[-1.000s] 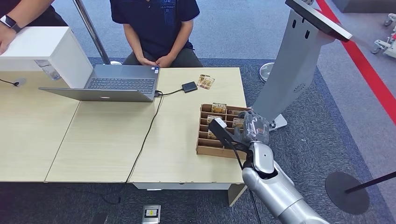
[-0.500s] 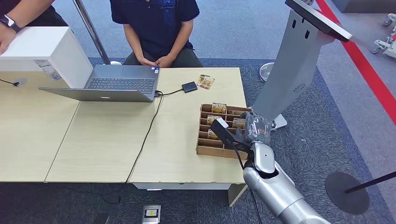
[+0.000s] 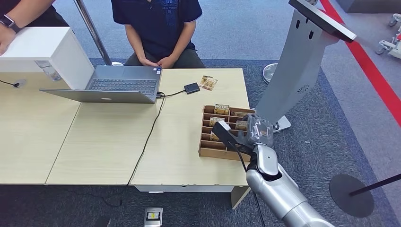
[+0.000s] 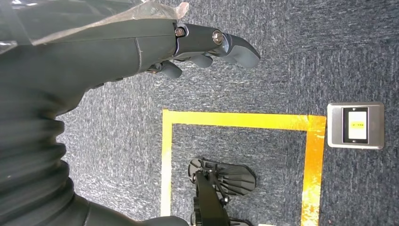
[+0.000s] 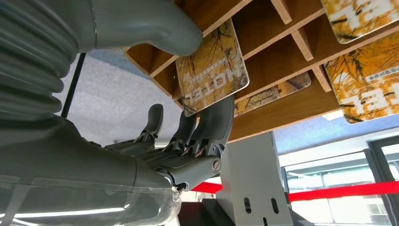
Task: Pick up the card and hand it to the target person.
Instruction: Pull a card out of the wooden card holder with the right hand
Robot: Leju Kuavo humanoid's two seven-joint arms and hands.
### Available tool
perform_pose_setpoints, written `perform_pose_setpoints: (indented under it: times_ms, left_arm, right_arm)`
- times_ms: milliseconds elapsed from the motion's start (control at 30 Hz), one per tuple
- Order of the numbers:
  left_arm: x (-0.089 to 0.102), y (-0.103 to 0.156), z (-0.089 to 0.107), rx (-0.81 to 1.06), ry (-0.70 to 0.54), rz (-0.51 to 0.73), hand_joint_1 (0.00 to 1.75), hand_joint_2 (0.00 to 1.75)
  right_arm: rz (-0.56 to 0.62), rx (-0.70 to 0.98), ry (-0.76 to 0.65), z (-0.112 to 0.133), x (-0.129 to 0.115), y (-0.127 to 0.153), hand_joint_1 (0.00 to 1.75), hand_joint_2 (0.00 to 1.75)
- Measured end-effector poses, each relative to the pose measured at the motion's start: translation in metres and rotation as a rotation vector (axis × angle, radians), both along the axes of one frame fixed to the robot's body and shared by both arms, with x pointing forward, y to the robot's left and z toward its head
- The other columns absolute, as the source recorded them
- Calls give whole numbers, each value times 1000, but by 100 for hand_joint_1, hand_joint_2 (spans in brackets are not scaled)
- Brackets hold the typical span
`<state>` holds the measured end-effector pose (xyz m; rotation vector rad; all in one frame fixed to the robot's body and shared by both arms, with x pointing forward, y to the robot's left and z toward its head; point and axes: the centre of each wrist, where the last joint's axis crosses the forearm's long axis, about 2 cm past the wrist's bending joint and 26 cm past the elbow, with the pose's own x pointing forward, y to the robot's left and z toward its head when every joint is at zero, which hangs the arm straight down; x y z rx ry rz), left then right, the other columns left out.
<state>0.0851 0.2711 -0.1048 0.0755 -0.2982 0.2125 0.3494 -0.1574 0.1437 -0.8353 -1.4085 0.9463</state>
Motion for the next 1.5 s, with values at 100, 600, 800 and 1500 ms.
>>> perform_pose_setpoints:
  times_ms: [100,600,800,1500]
  left_arm:
    - [0,0,0,1,0,-3,0,175]
    - [1,0,0,3,-1,-12,0,175]
    - [1,0,0,6,3,-22,0,175]
    - [1,0,0,-7,-29,21,0,175]
  right_arm:
    - [5,7,5,0,0,0,86,175]
    - [11,15,-2,2,1,0,126,175]
    - [11,16,-4,2,1,0,127,175]
    - [106,109,-145,33,-6,8,127,175]
